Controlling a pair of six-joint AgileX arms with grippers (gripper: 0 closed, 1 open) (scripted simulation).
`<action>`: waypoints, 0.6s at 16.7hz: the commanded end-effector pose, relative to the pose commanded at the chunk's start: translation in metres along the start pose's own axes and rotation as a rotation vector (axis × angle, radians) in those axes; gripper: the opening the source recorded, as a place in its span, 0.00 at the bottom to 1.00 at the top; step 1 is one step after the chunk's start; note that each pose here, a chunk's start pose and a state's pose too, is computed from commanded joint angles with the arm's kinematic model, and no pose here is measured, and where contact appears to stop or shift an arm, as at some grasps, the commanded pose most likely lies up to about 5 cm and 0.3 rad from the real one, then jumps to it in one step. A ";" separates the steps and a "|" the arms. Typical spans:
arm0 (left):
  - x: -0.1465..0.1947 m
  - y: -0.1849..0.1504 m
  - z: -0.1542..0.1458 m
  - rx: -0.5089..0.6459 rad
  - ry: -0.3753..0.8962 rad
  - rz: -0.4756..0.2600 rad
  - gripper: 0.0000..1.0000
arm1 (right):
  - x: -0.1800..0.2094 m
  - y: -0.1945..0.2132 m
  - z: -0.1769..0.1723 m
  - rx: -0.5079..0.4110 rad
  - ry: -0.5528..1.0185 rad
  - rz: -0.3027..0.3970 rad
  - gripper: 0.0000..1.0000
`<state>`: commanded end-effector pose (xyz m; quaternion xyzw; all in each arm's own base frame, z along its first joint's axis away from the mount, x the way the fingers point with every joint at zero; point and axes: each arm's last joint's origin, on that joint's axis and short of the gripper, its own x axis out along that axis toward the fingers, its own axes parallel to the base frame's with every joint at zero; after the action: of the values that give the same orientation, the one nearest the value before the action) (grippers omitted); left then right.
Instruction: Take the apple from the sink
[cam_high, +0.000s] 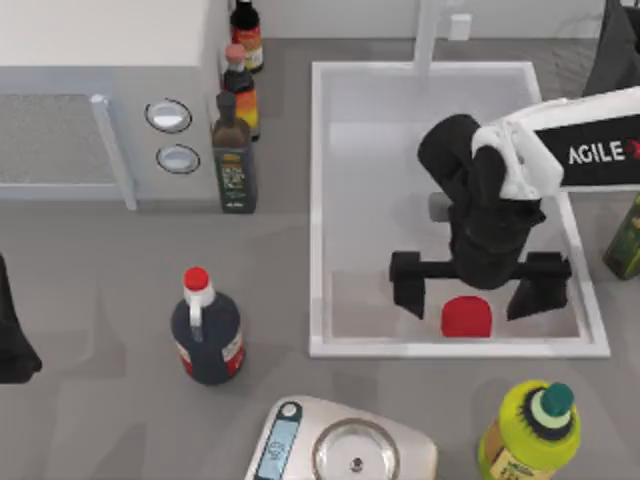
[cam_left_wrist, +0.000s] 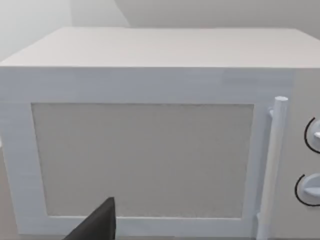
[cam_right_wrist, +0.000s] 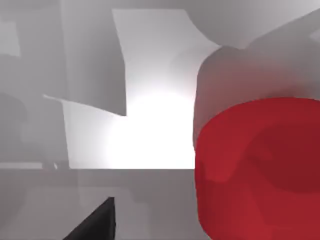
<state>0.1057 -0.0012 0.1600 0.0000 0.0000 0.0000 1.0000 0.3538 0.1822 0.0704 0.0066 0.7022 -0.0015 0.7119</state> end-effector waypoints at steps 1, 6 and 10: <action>0.000 0.000 0.000 0.000 0.000 0.000 1.00 | 0.016 0.000 -0.001 0.000 -0.004 0.002 1.00; 0.000 0.000 0.000 0.000 0.000 0.000 1.00 | 0.061 -0.004 -0.009 -0.001 0.014 -0.007 1.00; 0.000 0.000 0.000 0.000 0.000 0.000 1.00 | 0.061 -0.004 -0.009 -0.001 0.014 -0.007 0.92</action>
<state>0.1057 -0.0012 0.1600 0.0000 0.0000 0.0000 1.0000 0.3452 0.1787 0.0091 0.0035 0.7071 -0.0035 0.7071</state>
